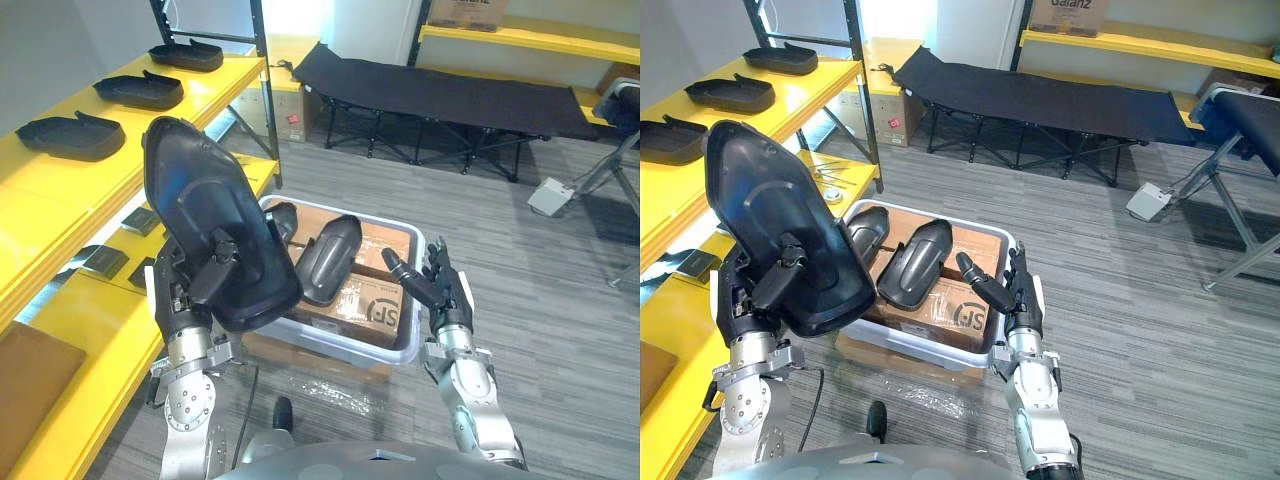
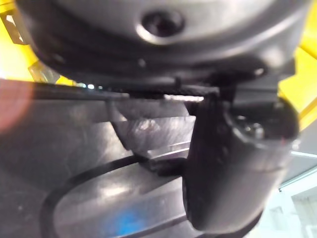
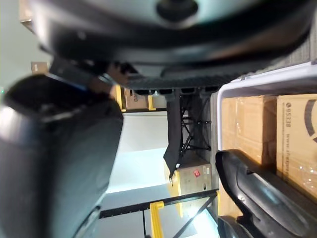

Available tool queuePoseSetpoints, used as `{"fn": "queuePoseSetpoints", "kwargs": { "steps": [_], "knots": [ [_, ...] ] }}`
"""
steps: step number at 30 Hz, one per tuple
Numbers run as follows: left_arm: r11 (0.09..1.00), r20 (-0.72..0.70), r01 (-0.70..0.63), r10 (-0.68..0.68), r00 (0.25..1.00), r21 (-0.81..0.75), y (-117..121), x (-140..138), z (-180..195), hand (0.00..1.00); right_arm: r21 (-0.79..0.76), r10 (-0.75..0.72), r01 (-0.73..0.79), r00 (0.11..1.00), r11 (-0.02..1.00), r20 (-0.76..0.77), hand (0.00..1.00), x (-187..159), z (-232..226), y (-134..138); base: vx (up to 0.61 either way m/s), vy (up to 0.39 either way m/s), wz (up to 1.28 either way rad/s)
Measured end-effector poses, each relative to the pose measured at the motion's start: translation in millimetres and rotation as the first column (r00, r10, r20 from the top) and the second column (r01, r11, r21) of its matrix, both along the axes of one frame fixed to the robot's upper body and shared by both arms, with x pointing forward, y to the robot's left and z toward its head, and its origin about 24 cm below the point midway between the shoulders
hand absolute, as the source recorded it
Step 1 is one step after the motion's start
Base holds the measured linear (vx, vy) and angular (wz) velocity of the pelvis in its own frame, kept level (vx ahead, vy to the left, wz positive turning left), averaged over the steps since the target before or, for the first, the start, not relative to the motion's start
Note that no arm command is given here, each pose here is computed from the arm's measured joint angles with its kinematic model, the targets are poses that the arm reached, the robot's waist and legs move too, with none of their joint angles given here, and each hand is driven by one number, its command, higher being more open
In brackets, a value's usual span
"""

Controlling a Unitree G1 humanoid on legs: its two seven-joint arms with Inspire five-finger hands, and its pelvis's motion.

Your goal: Walk over and take three plastic housings, then place them on the shelf

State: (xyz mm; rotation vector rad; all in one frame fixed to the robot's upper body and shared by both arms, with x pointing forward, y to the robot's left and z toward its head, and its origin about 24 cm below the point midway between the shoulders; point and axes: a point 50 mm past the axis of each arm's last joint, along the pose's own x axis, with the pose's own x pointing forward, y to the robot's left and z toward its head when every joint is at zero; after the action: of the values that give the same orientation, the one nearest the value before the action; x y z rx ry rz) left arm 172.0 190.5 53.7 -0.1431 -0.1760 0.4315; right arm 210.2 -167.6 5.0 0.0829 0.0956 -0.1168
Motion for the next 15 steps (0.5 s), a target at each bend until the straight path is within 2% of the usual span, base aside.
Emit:
{"fn": "queuePoseSetpoints", "kwargs": {
  "steps": [6, 11, 15],
  "knots": [
    [0.998, -0.036, -0.063, 0.063, 0.997, -0.005, 6, -5, -5, 0.00, 0.007, 0.088, -0.088, 0.994, 0.996, 0.063, 1.00, 15, 13, 13, -0.02, -0.049, 0.36],
    [0.984, -0.109, -0.177, 0.178, 0.978, 0.016, 28, -24, -14, 0.00, -0.001, 0.198, -0.199, 0.973, 0.980, 0.118, 1.00, 28, 25, 40, 0.03, -0.098, 0.47],
    [0.979, -0.165, -0.202, 0.197, 0.966, -0.014, 35, -42, -24, 0.00, -0.032, 0.232, -0.230, 0.964, 0.973, 0.127, 1.00, 34, 28, 51, -0.02, -0.113, 0.44]
  ]
}}
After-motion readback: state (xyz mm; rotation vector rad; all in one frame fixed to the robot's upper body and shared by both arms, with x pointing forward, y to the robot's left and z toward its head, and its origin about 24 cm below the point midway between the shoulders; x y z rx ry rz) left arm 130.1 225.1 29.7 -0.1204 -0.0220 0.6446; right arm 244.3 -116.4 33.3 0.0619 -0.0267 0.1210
